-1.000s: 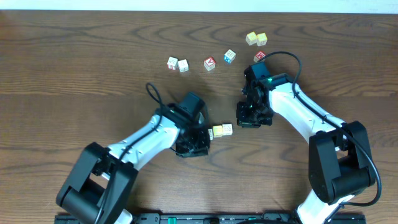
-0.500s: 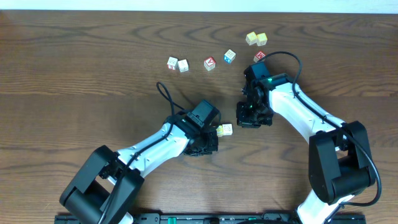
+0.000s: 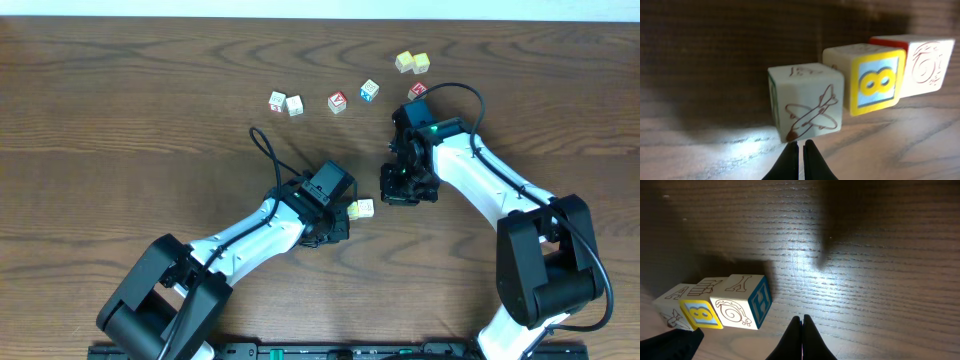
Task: Lift 3 blocks
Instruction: 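Press the three blocks together between left and right grippers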
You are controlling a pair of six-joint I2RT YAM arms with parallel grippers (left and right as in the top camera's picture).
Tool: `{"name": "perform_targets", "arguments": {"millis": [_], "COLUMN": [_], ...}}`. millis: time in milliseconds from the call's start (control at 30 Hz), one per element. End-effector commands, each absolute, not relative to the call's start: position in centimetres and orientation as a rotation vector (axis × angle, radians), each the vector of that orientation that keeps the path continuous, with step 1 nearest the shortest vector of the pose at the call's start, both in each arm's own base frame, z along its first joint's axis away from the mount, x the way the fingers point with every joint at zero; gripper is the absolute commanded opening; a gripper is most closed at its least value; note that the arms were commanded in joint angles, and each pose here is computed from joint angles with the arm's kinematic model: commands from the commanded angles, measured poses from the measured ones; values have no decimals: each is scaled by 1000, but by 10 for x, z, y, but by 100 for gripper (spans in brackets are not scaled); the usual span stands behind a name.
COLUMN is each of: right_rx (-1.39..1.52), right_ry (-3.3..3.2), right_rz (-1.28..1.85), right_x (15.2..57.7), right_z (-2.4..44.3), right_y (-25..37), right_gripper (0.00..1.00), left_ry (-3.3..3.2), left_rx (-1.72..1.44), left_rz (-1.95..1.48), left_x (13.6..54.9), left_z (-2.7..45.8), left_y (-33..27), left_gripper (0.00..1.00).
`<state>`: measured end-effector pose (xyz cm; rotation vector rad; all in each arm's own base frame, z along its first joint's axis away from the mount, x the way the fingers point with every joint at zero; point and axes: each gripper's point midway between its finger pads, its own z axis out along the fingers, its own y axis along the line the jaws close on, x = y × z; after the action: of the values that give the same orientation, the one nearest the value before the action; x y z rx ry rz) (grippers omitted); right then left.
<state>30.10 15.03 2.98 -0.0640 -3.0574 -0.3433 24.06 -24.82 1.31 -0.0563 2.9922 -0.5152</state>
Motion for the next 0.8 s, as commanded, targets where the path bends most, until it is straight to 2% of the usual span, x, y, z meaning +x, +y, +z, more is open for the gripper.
{"name": "perform_targets", "arguments": {"millis": [0,767], "right_rx": [-66,-65], "right_ry": [-3063,-3064], "right_rz": [-358,-357], "right_x": [300,300], "right_z": [34,34], "right_y": [152,152], "right_gripper": [2,2], "left_ry": [2990,2942], "left_rx": [-68,-68], "left_rz": [-485,-489], "left_x": [241,251], "left_z": [8,11], "left_y": [-244,-247], "left_gripper": [8,7]}}
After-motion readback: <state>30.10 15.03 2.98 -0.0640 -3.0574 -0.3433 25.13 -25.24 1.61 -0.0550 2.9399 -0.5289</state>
